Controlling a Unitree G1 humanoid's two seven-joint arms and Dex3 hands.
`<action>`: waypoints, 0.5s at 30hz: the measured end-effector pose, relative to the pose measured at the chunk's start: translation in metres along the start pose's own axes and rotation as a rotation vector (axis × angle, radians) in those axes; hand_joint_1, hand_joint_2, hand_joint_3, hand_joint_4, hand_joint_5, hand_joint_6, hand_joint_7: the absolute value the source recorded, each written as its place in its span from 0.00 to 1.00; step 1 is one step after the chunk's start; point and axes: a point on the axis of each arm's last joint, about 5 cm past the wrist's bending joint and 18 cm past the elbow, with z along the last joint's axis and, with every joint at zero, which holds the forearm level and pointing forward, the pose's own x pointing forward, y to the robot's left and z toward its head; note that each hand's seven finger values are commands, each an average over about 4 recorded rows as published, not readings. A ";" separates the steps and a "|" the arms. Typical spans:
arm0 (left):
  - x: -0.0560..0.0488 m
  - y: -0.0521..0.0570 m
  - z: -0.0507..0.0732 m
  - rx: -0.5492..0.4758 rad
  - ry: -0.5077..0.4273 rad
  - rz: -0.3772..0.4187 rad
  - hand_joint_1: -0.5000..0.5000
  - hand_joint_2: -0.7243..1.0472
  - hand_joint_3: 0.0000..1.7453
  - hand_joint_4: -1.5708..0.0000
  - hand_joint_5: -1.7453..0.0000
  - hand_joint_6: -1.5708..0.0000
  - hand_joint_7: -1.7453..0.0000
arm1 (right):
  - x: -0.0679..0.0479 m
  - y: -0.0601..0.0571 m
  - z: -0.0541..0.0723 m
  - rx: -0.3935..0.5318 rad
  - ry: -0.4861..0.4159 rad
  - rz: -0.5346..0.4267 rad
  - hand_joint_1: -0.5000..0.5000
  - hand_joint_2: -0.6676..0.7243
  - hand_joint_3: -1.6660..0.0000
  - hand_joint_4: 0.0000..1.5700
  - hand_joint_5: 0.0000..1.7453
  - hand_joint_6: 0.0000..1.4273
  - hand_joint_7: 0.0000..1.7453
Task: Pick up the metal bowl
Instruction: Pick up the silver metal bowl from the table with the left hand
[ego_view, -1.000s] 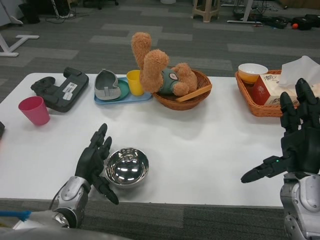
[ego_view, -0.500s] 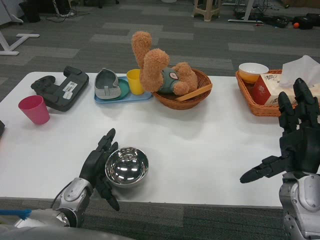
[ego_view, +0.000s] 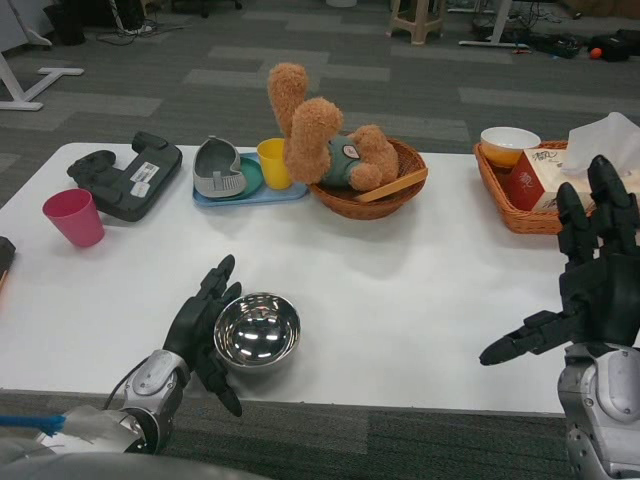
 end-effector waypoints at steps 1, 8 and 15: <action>0.001 0.000 0.000 0.000 0.002 0.000 0.00 0.15 0.05 0.97 0.69 1.00 0.98 | 0.000 0.000 0.000 0.000 0.000 0.000 0.32 1.00 1.00 0.00 0.11 0.00 0.12; 0.008 -0.001 0.003 -0.003 0.028 -0.010 0.00 0.19 0.05 0.95 0.51 0.96 0.95 | 0.000 0.000 0.000 0.001 -0.002 0.001 0.32 1.00 1.00 0.00 0.11 0.00 0.12; 0.013 -0.002 0.005 0.002 0.043 -0.030 0.00 0.29 0.05 0.90 0.37 0.93 0.89 | 0.001 0.001 0.002 0.007 -0.016 0.006 0.29 1.00 1.00 0.00 0.11 0.00 0.12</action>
